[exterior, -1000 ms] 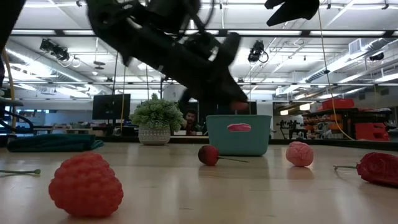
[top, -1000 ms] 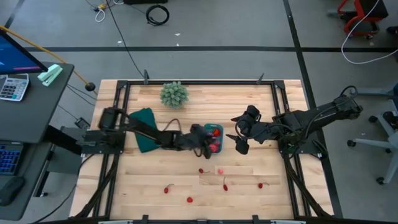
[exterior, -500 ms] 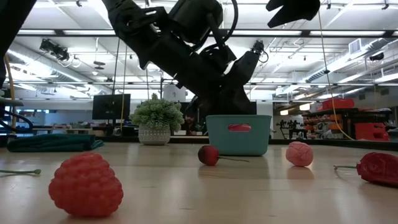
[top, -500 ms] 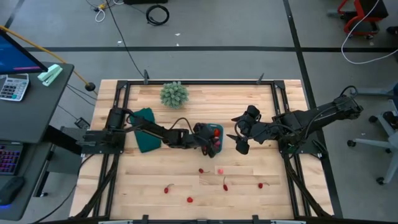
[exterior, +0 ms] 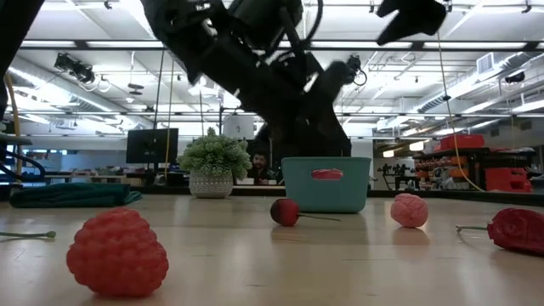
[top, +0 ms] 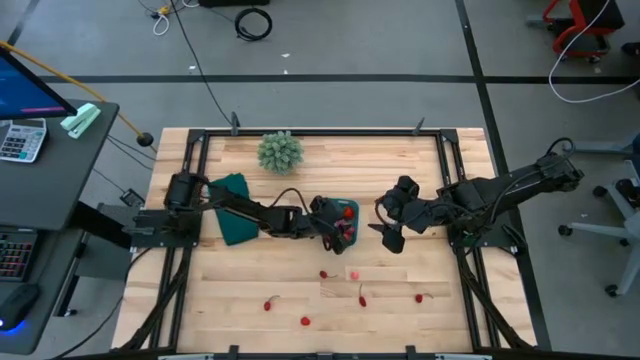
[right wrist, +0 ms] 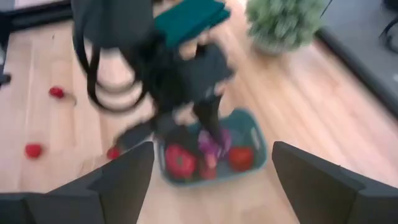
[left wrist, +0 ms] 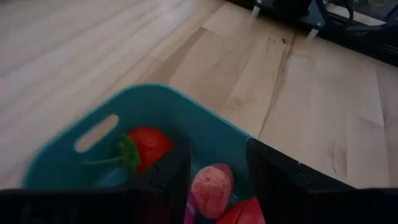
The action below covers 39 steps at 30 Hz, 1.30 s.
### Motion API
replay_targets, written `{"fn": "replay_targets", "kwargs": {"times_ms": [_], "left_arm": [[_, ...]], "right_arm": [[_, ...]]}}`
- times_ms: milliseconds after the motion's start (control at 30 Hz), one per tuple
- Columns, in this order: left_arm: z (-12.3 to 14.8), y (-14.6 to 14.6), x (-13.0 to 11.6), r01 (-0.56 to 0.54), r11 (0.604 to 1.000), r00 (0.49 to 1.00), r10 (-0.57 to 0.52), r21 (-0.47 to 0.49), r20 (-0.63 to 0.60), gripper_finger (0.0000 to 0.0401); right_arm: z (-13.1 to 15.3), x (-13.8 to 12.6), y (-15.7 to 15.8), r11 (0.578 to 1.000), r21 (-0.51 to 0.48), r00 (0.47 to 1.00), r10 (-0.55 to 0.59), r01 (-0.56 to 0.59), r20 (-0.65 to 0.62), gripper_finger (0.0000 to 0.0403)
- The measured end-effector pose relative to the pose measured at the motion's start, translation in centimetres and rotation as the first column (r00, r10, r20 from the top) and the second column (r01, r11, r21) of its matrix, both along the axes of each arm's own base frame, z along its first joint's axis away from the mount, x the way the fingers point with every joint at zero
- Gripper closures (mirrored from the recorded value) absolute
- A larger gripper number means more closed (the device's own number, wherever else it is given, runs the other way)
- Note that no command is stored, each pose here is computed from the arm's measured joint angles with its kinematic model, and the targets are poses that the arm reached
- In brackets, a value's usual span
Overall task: Pick and placing Produce into tupperware
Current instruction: Put the red cherry into the blue bin
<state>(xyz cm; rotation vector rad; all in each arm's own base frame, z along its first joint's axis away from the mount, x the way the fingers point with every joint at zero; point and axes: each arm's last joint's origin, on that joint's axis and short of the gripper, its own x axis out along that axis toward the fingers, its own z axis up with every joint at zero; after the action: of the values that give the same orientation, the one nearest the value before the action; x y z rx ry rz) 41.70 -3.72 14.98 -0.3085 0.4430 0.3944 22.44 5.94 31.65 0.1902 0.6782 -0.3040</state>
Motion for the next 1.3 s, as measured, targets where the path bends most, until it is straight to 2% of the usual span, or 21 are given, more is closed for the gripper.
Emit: {"fn": "replay_targets", "kwargs": {"times_ms": [167, 367, 600, 767, 933, 1133, 1300], "left_arm": [[3.1, 0.0, -1.3, 0.008, 1.0, 1.0, -0.008, 0.009, -0.026, 0.0248], [8.6, -0.9, -4.6, 0.043, 0.999, 0.998, -0.043, 0.013, -0.051, 0.0268], [14.0, -3.3, -9.2, 0.157, 0.986, 0.987, -0.155, 0.047, -0.04, 0.0287], [15.8, -5.1, -11.9, 0.222, 0.973, 0.974, -0.219, 0.055, -0.053, 0.0296], [15.6, -6.7, -12.8, 0.246, 0.966, 0.968, -0.239, 0.085, -0.081, 0.0304], [14.8, -7.9, -12.9, 0.283, 0.954, 0.954, -0.27, 0.096, -0.131, 0.0315], [14.8, -8.1, -13.0, 0.288, 0.952, 0.953, -0.274, 0.105, -0.132, 0.0323]], "right_arm": [[-1.0, -1.1, 1.2, 0.995, 0.085, 0.997, -0.041, 0.047, -0.07, 0.0066], [-4.7, -2.9, 3.5, 0.968, 0.238, 0.978, -0.028, 0.079, -0.208, 0.0066], [-9.7, -6.2, 6.0, 0.889, 0.395, 0.922, -0.07, 0.231, -0.382, 0.0066], [-11.0, -7.9, 7.4, 0.839, 0.447, 0.893, -0.097, 0.311, -0.439, 0.0066], [-10.5, -8.5, 8.7, 0.815, 0.501, 0.918, -0.092, 0.292, -0.386, 0.0066], [-10.0, -8.9, 10.2, 0.846, 0.513, 0.973, -0.027, 0.145, -0.231, 0.0066], [-9.6, -9.2, 10.9, 0.876, 0.48, 0.991, 0.017, 0.048, -0.131, 0.0066]]}}
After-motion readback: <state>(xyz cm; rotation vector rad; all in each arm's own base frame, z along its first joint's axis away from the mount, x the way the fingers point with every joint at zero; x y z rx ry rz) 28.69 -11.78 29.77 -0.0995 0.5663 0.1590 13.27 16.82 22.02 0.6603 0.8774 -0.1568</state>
